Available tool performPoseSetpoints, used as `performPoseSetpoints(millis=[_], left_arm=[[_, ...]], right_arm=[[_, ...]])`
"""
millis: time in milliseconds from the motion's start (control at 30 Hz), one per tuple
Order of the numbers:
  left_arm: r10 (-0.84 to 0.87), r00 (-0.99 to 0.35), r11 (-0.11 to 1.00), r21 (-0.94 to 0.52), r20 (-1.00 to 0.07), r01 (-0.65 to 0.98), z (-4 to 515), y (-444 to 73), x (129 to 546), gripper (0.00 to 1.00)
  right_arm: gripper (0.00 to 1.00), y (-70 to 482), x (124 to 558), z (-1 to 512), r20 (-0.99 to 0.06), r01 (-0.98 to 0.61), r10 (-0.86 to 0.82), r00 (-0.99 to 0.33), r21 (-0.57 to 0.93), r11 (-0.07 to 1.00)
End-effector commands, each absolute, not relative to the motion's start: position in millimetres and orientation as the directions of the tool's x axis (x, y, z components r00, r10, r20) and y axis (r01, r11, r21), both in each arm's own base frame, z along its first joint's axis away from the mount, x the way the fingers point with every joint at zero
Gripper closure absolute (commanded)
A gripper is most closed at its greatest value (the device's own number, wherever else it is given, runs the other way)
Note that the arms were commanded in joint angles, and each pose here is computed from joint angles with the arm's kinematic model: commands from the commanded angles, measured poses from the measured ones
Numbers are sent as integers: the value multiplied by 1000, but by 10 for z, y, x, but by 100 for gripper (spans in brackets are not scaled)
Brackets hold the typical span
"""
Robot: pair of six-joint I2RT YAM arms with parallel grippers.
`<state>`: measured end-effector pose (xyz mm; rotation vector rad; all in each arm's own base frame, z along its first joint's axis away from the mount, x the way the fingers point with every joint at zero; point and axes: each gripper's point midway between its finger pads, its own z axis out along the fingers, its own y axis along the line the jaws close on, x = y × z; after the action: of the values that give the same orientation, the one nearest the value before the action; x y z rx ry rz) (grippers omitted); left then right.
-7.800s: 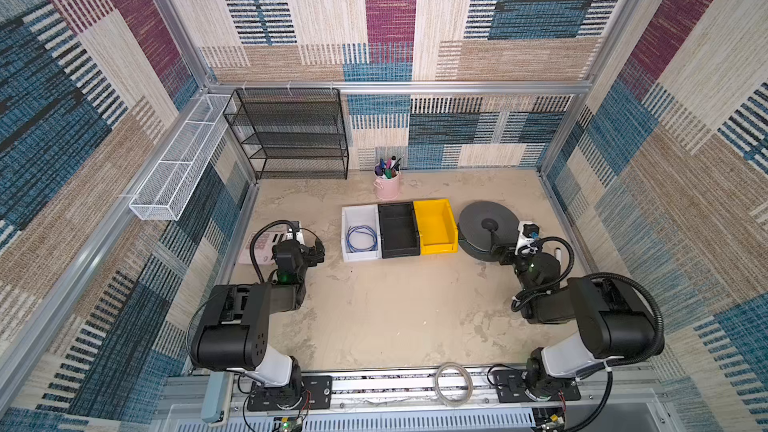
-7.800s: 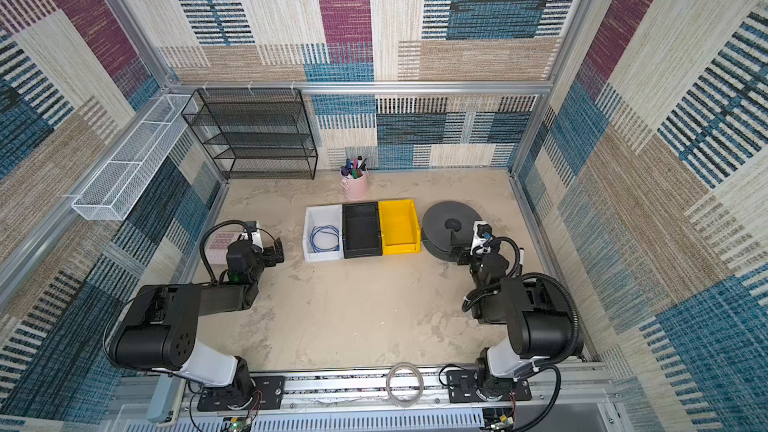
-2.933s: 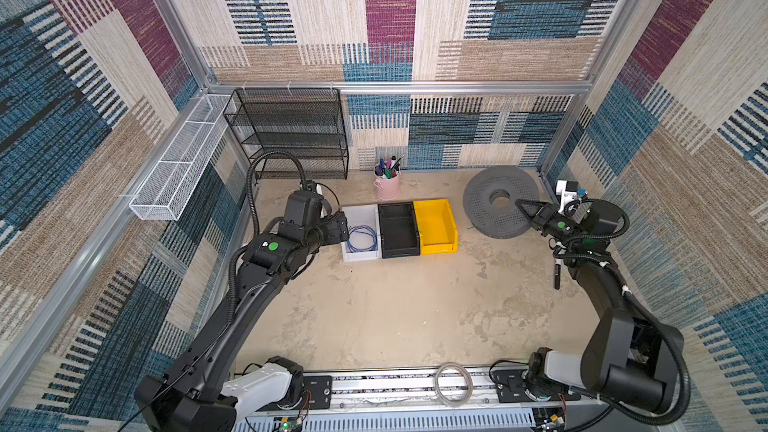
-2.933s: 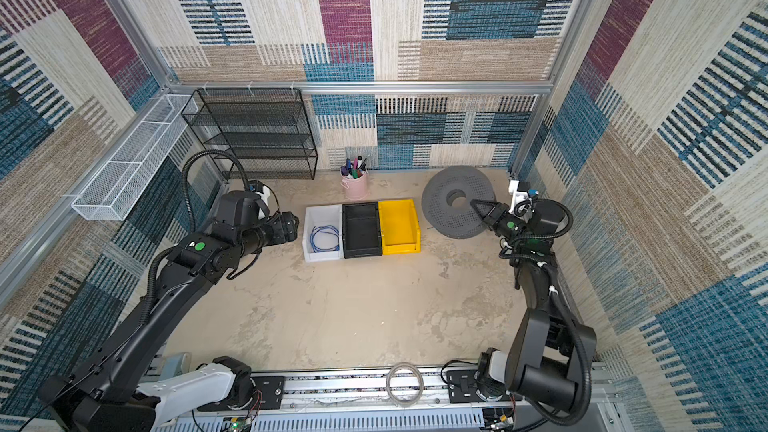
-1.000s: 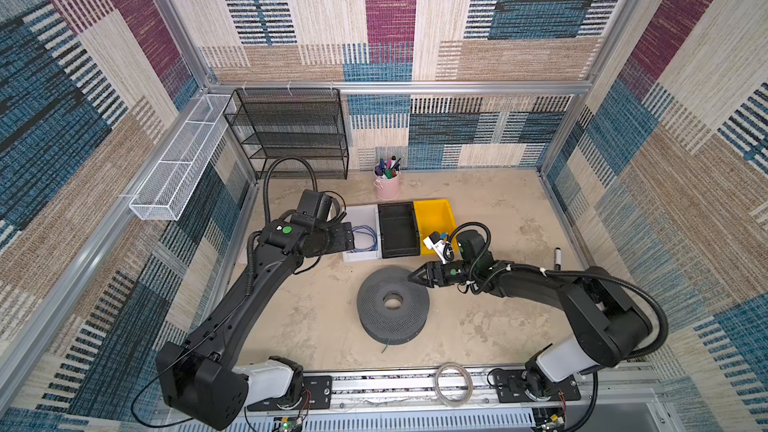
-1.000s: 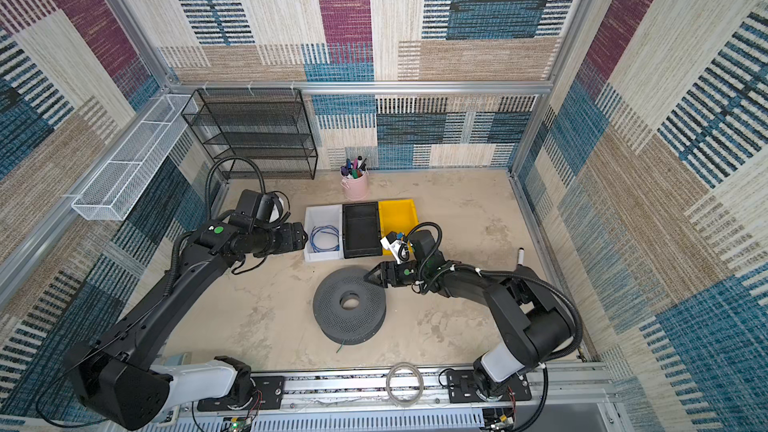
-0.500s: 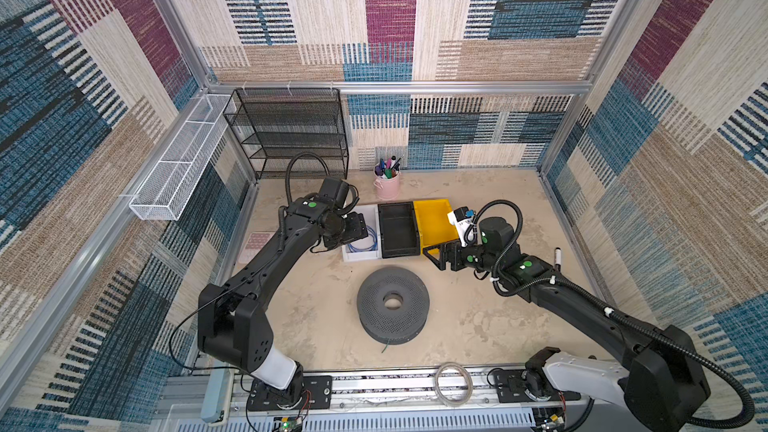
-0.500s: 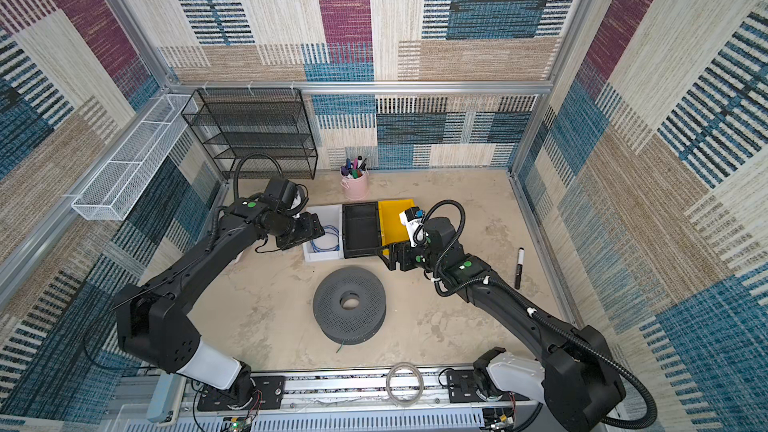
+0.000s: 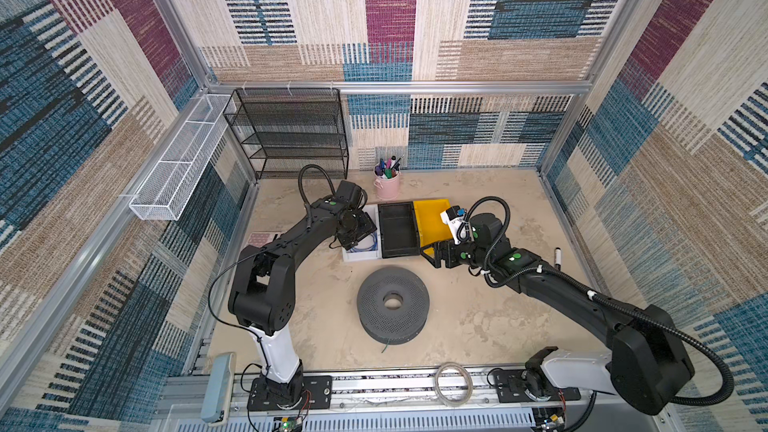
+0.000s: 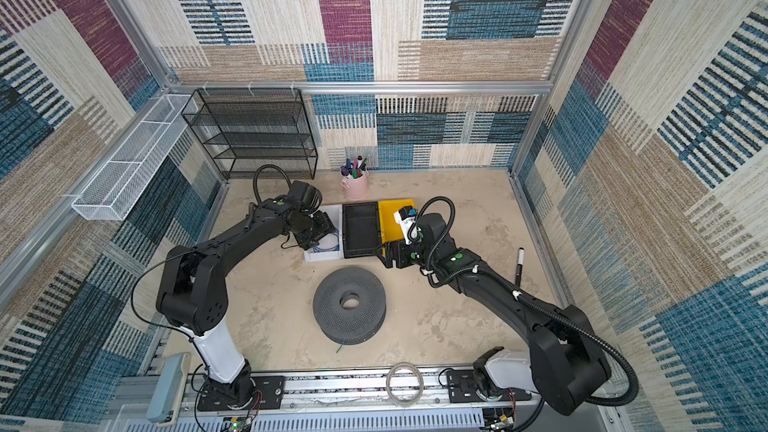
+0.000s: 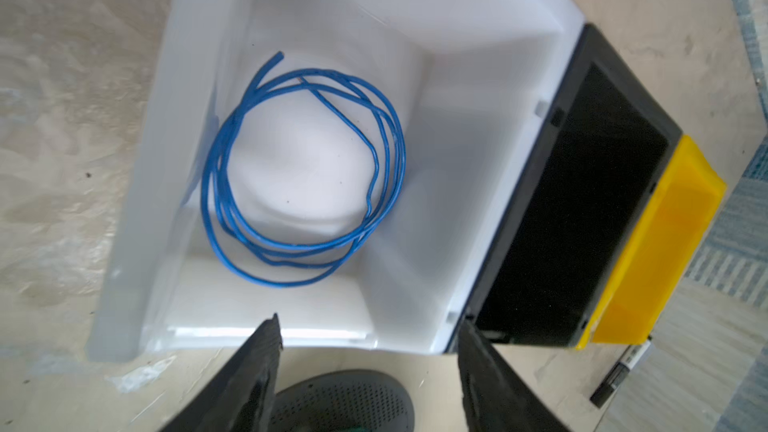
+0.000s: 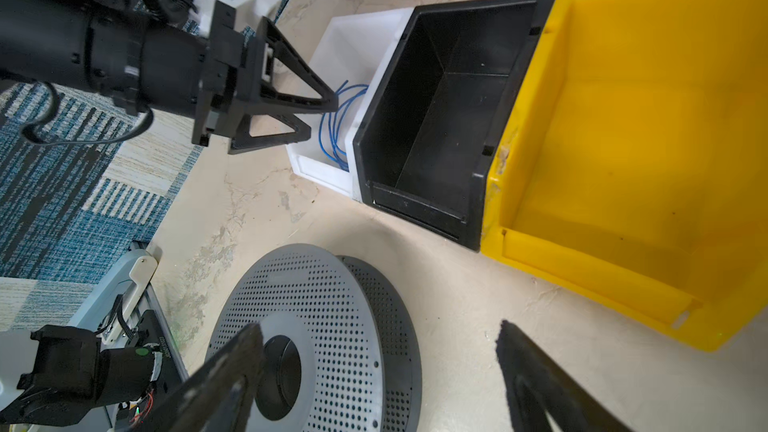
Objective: Wrap the cables
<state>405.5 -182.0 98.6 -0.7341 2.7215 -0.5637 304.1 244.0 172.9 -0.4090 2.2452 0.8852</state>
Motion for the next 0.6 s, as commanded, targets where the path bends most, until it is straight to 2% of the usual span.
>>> performPoseSetpoints(millis=[0, 333, 567], left_arm=[[-645, -751, 714, -463, -142, -525, 906, -1806, 4230, 35], [-712, -689, 658, -469, -134, -589, 626, -1818, 4462, 37], [-726, -673, 650, -459, -140, -606, 506, -1800, 4530, 46]], right_arm=[[10, 2450, 3071, 1735, -705, -524, -69, -706, 454, 720], [11, 2489, 3106, 1626, -684, -531, -109, -721, 445, 721], [12, 2498, 3068, 1588, -668, -530, -118, -735, 457, 714]])
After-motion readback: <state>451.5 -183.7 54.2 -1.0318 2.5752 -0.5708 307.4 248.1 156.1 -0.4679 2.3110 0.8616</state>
